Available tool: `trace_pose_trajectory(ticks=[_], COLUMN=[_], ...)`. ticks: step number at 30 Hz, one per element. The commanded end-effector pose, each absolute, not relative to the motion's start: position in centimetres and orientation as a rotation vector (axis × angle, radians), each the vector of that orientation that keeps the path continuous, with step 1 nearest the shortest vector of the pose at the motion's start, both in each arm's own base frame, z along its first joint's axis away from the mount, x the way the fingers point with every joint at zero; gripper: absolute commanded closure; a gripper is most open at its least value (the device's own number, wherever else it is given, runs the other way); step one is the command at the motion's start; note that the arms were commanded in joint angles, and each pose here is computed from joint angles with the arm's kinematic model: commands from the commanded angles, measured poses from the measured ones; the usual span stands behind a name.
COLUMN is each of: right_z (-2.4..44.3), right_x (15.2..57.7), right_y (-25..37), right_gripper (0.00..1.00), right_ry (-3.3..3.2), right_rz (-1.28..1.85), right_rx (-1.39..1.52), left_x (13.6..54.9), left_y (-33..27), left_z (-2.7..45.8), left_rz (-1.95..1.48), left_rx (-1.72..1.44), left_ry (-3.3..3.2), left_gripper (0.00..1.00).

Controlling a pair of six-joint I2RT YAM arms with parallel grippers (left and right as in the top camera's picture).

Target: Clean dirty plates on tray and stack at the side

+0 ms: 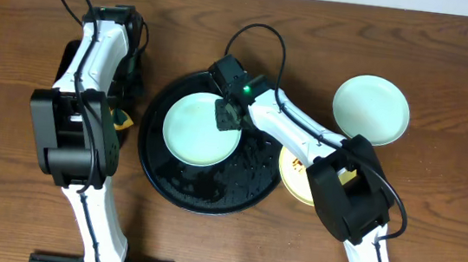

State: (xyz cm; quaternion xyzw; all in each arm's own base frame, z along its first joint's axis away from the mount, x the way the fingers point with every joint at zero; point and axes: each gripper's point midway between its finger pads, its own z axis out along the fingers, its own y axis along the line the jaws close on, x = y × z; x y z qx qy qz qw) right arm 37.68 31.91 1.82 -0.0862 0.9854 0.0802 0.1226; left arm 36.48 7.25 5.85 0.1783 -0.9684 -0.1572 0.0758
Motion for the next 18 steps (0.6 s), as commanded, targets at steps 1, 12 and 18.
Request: trace_pose_trajectory(ticks=[1, 12, 18], right_z=[-0.5, -3.2, -3.0], right_x=[37.1, 36.5, 37.5], right_y=[30.7, 30.6, 30.9], right_gripper=[0.55, 0.98, 0.98], right_ry=[2.930, 2.974, 2.929], right_rz=[0.190, 0.168, 0.178], right_rx=[-0.123, -0.123, -0.117], left_x=[37.0, 36.7, 36.3], left_y=[7.4, 7.4, 7.0], left_z=[7.6, 7.6, 7.6], left_rz=[-0.477, -0.477, -0.451], left_rx=[0.540, 0.536, 0.543], left_ry=[-2.949, -2.937, -2.920], left_gripper=[0.92, 0.92, 0.92])
